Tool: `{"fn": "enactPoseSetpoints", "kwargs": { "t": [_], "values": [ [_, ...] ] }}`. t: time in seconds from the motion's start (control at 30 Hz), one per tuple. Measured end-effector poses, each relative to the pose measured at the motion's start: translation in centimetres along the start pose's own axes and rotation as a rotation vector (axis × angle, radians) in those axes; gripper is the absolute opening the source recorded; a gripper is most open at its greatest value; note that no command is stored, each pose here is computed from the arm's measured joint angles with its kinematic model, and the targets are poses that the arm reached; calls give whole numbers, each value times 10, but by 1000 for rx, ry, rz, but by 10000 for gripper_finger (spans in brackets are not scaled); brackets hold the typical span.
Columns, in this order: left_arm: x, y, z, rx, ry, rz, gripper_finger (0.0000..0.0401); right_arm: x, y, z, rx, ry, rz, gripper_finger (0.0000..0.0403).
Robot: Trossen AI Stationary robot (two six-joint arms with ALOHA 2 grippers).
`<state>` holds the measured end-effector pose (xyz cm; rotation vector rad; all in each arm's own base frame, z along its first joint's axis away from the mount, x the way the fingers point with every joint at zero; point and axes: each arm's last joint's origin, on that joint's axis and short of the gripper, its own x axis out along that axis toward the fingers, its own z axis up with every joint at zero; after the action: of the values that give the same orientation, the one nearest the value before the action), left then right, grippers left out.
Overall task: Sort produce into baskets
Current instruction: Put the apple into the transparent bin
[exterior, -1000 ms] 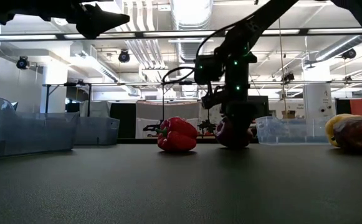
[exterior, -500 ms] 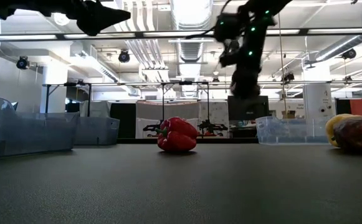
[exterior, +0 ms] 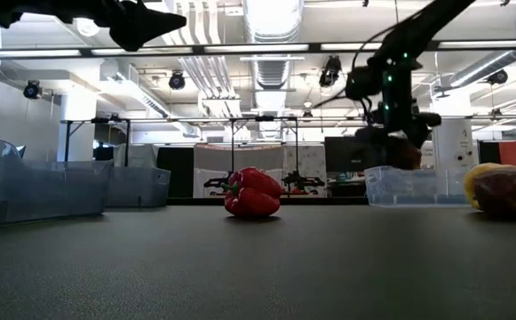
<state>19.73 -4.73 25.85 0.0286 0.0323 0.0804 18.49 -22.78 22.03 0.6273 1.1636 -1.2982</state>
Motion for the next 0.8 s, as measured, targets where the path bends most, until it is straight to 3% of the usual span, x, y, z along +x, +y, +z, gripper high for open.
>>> {"fn": "enactPoseSetpoints", "kwargs": {
  "t": [0.37,0.8],
  "values": [
    [0,0,0,16,0,-3,378,36,9,-4,-23,42,128,364],
    [0,0,0,14,-2,-4,378,9,4,11,-50,-42,160,368]
  ]
}}
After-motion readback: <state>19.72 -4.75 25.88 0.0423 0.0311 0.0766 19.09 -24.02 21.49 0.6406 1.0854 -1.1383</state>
